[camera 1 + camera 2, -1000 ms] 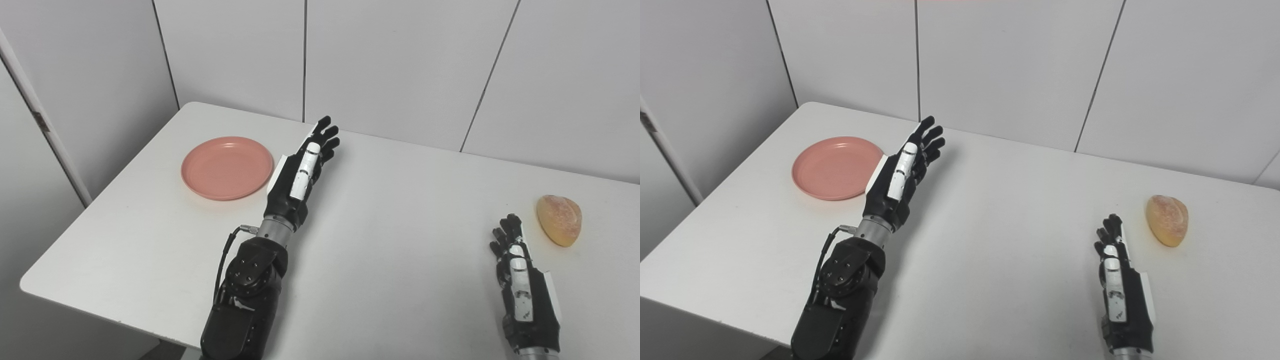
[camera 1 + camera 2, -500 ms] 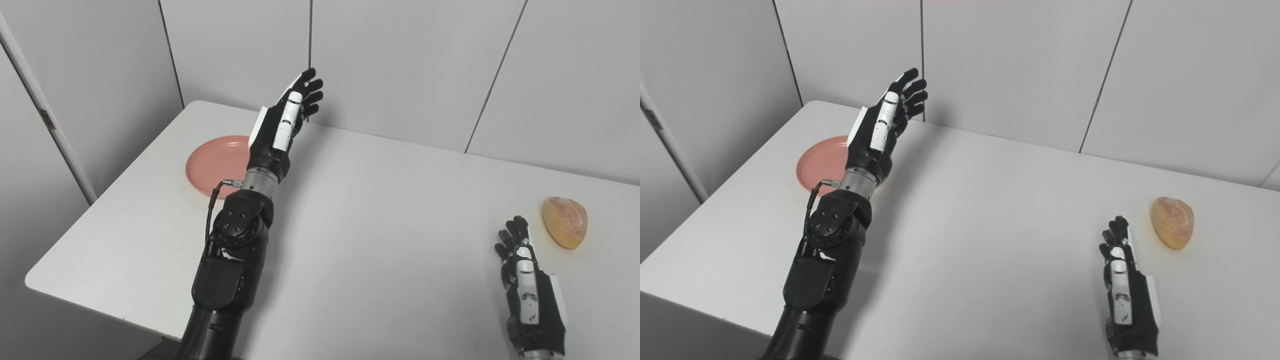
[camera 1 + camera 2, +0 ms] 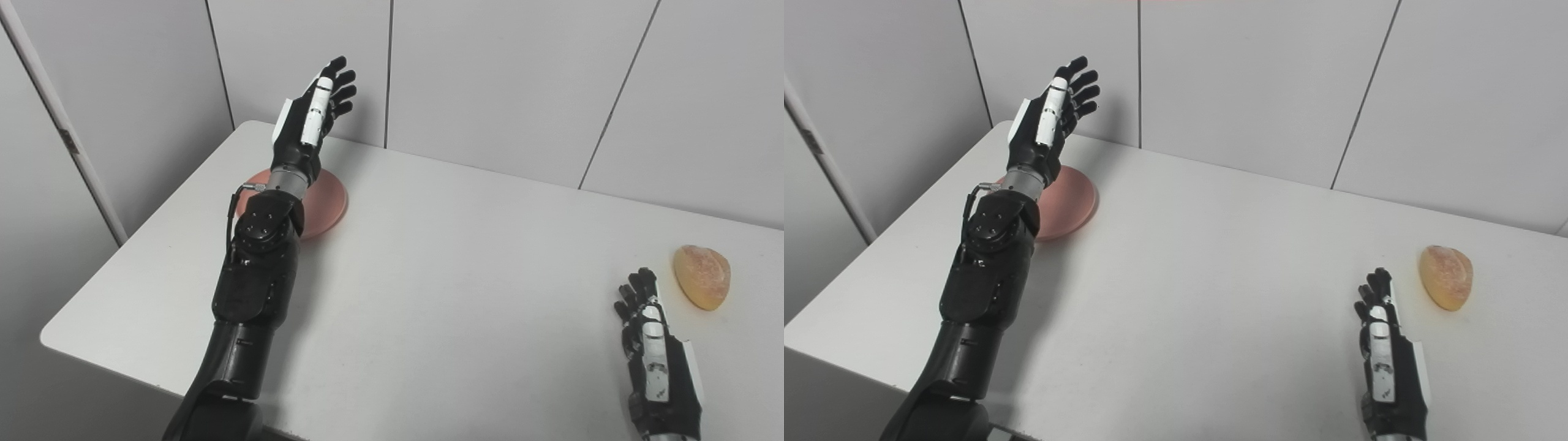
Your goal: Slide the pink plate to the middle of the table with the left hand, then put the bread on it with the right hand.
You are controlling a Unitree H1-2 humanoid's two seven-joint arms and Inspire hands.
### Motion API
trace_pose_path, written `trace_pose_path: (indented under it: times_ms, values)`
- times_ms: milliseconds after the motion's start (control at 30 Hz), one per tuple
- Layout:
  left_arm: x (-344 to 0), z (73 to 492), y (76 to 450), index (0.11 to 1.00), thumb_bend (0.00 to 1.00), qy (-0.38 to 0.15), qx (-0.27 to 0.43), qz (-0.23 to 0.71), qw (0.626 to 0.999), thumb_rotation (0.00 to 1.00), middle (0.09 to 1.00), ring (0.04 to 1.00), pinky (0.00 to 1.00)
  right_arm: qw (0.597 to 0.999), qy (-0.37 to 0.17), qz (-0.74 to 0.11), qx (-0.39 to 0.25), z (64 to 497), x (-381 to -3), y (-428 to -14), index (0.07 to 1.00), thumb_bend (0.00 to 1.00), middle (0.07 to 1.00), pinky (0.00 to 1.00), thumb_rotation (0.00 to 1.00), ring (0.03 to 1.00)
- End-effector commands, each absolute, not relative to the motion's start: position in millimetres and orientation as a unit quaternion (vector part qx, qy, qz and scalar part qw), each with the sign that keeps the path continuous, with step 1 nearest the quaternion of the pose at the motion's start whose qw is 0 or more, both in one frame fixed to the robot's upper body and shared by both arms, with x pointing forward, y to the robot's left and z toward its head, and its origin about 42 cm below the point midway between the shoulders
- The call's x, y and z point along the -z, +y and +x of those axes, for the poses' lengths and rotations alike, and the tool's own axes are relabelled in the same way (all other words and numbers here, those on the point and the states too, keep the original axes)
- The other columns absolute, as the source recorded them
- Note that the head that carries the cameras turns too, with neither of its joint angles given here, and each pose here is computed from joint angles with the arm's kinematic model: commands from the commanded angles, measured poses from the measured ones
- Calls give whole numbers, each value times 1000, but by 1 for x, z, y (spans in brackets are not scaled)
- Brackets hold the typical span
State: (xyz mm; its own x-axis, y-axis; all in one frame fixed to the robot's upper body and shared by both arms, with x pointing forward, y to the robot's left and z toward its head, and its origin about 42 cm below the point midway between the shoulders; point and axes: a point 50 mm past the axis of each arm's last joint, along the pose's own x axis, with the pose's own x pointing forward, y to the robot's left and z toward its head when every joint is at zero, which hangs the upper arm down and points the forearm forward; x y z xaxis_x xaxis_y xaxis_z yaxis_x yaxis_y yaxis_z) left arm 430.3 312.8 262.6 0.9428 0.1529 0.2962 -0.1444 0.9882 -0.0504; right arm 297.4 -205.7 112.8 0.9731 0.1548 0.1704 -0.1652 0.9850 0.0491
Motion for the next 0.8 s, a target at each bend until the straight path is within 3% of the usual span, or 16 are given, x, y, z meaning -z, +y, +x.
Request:
trace_pose_path:
  times_ms: [0, 767]
  values:
    - [-299, 437, 323, 855, 385, -197, -81, -11, 977, 1000, 864, 863, 852, 995, -47, 38, -79, 288, -91, -210, 1000, 209, 1000, 1000, 1000, 999]
    - [-295, 411, 418, 868, 371, -189, -162, -43, 968, 1000, 878, 888, 868, 995, -49, 42, -80, 289, -93, -218, 1000, 184, 1000, 1000, 1000, 1000]
